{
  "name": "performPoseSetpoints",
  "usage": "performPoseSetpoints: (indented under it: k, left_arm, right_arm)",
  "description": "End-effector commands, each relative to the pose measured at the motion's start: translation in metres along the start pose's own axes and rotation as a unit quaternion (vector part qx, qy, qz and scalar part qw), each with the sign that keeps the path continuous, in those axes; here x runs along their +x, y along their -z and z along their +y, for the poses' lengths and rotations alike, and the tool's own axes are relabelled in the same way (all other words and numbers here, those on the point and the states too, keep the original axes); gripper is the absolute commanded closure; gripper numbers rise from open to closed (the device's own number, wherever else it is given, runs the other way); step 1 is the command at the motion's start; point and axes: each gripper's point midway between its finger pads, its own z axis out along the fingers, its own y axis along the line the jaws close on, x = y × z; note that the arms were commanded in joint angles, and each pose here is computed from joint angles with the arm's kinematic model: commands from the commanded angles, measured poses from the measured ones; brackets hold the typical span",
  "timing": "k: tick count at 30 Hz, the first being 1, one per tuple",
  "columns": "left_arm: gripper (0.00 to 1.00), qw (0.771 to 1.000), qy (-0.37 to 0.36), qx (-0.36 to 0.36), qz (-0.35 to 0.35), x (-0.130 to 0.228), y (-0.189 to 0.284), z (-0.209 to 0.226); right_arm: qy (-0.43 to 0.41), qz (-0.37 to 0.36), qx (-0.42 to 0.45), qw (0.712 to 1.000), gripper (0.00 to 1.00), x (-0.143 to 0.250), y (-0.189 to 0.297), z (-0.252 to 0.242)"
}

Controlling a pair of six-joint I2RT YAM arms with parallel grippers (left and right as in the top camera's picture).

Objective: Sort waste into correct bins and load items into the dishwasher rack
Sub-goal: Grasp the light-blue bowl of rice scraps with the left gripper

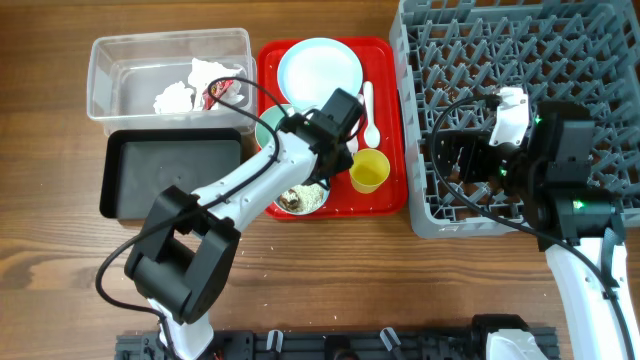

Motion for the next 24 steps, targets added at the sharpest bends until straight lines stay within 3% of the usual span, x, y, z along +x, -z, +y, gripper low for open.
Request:
performPoseSetpoints:
  k: [1,7,9,12,16,19,24]
  left_arm:
    - [0.64,0.999,0.024,-0.021,-0.019,-0.002,-0.015,0.017]
    - [0.78,0.999,0.022,-0.023,-0.017,0.004,-0.033,0.021]
    - [0.89,0.999,0.022,-0.024,-0.011,0.006,-0.034,0.022]
    - [0.96,1.000,0.015,-0.013,0.012,0.014,-0.034,0.018]
    - [0.96,0.998,0.011,0.019,0.061,0.030,-0.025,0.008]
    - [0.96,0.993,-0.035,0.072,0.088,0.038,-0.002,-0.009]
    - [0.96,0.981,-0.106,0.151,0.067,0.035,0.065,-0.025]
  right_arm:
    - [-0.001,-0.002,0.003,1.000,0.00,-0.004,0.001,0.001]
    - [-0.001,0.000,0.004,1.000,0.00,-0.003,0.001,0.001]
    - [-0.001,0.000,0.004,1.000,0.00,-0.003,0.001,0.001]
    - [-0.002,0.000,0.004,1.000,0.00,-0.003,0.001,0.001]
    - [-0.001,-0.001,0.004,1.000,0.00,-0.003,0.001,0.001]
    - [-0.001,-0.001,0.004,1.000,0.00,-0.003,0.001,0.001]
    - [-0.002,-0.001,0.004,1.000,0.00,-0.003,0.001,0.001]
